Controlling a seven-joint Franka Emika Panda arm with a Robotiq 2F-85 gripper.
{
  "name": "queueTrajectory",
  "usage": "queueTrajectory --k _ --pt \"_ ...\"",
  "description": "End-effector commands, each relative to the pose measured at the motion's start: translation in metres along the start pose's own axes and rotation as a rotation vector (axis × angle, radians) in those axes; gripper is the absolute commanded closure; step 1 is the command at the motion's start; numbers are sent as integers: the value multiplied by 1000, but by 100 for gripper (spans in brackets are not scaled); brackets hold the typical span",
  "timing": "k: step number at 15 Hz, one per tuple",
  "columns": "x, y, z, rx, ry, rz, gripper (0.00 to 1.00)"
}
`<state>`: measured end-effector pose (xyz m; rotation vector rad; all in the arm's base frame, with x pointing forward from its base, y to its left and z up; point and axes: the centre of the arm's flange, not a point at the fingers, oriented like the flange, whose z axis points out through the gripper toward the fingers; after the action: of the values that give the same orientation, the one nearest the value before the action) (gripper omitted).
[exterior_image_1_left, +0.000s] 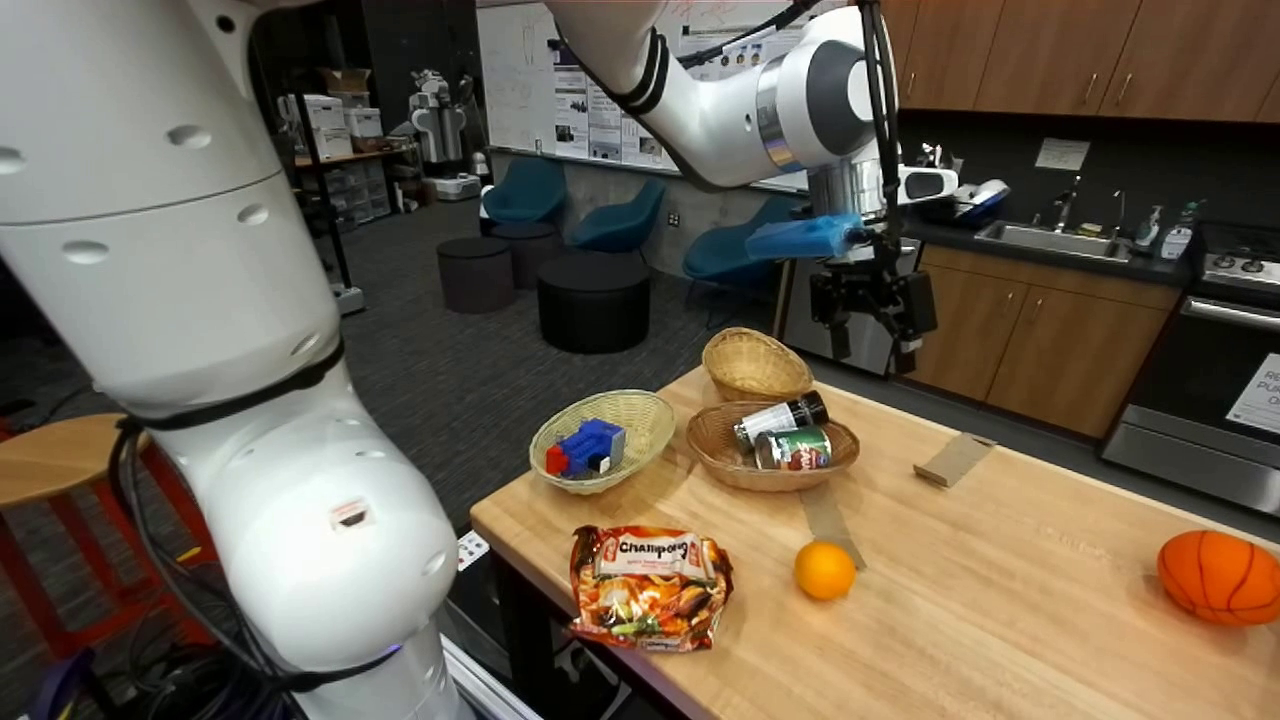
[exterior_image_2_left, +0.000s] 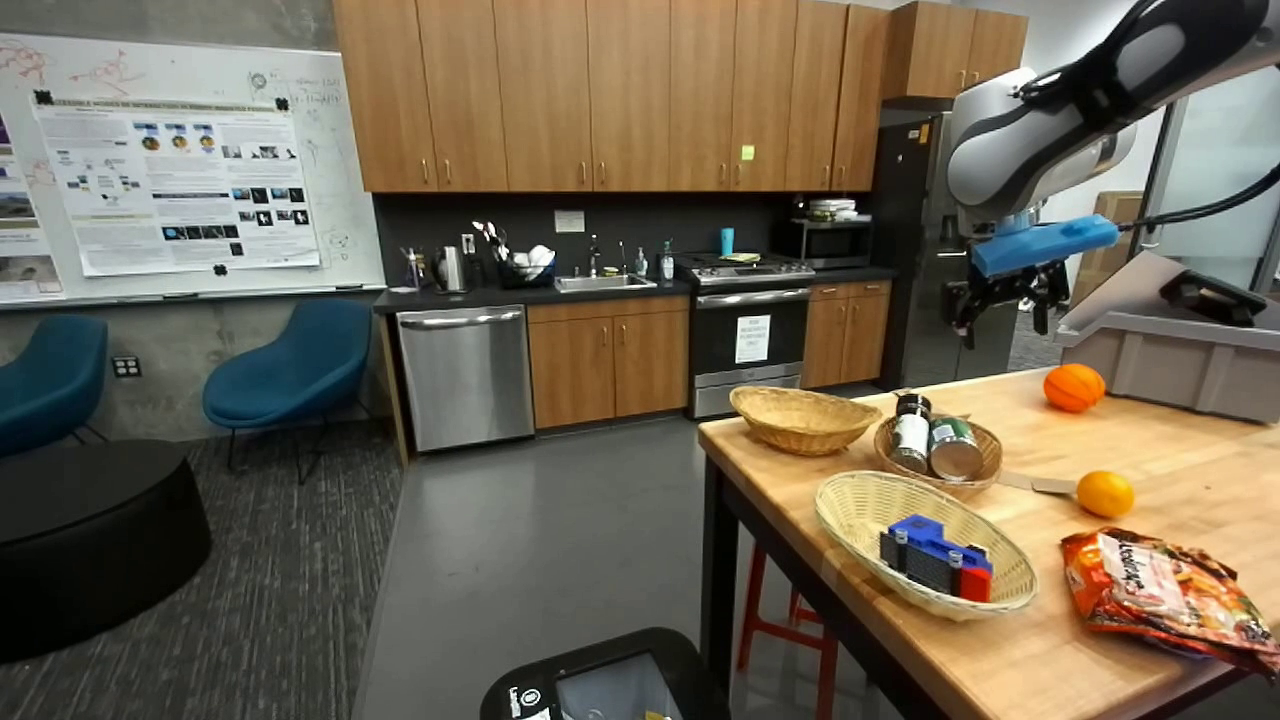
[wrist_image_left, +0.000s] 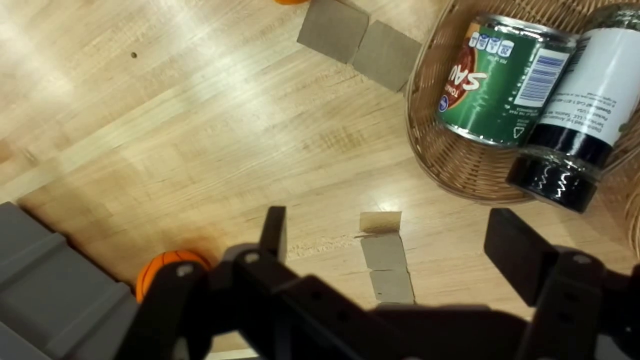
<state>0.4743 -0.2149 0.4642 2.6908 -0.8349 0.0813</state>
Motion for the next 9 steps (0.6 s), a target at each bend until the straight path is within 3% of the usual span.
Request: queueTrajectory --k 1,9 --pt "2 3 8 -20 -13 26 0" --pt "32 17 35 -31 -2 127 0"
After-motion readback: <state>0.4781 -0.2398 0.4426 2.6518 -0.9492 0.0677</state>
